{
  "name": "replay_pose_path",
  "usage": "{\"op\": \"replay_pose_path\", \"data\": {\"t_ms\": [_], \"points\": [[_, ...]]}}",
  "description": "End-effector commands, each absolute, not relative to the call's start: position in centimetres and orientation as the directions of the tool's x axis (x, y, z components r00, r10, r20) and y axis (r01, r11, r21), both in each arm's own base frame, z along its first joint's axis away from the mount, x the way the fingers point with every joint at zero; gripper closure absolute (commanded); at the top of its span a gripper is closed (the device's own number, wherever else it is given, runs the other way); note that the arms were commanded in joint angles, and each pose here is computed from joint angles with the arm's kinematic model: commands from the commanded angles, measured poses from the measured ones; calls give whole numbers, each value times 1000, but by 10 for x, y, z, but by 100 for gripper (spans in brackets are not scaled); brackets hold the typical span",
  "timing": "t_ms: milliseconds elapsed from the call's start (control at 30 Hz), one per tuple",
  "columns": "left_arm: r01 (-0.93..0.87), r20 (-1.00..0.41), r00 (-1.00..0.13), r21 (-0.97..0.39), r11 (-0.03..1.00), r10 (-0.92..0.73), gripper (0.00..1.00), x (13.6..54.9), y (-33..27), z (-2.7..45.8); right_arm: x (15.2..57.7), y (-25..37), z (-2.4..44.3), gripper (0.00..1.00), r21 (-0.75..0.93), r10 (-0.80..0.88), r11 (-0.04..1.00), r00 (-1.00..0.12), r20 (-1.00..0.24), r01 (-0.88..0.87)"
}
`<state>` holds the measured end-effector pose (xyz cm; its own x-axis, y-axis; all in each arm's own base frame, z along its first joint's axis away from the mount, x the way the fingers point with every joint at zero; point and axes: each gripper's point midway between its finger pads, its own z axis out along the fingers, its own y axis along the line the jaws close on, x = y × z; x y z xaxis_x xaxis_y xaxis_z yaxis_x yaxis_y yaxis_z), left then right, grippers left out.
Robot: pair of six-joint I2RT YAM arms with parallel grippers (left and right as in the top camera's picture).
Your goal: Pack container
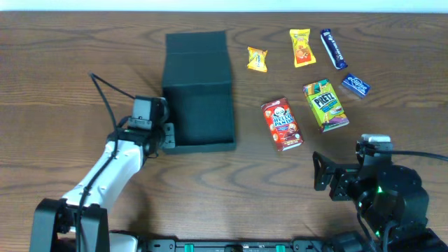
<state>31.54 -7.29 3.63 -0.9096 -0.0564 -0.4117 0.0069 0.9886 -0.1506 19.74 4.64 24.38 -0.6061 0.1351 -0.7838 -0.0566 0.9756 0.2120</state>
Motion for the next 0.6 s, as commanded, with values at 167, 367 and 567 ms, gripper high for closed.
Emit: {"op": "replay_pose_path", "data": {"t_ms": [167, 367, 567], "points": [[30, -435, -900, -144, 989, -36, 94, 316, -94, 37, 197, 43, 248, 1, 190, 122, 980, -598, -793, -53], [1, -423, -904, -166, 986, -70, 94, 315, -97, 36, 196, 42, 247, 1, 189, 120, 981, -604, -788, -52], [39, -451, -891, -189, 981, -51, 94, 317, -117, 40, 195, 42, 246, 1, 189, 120, 981, -605, -787, -52]]}}
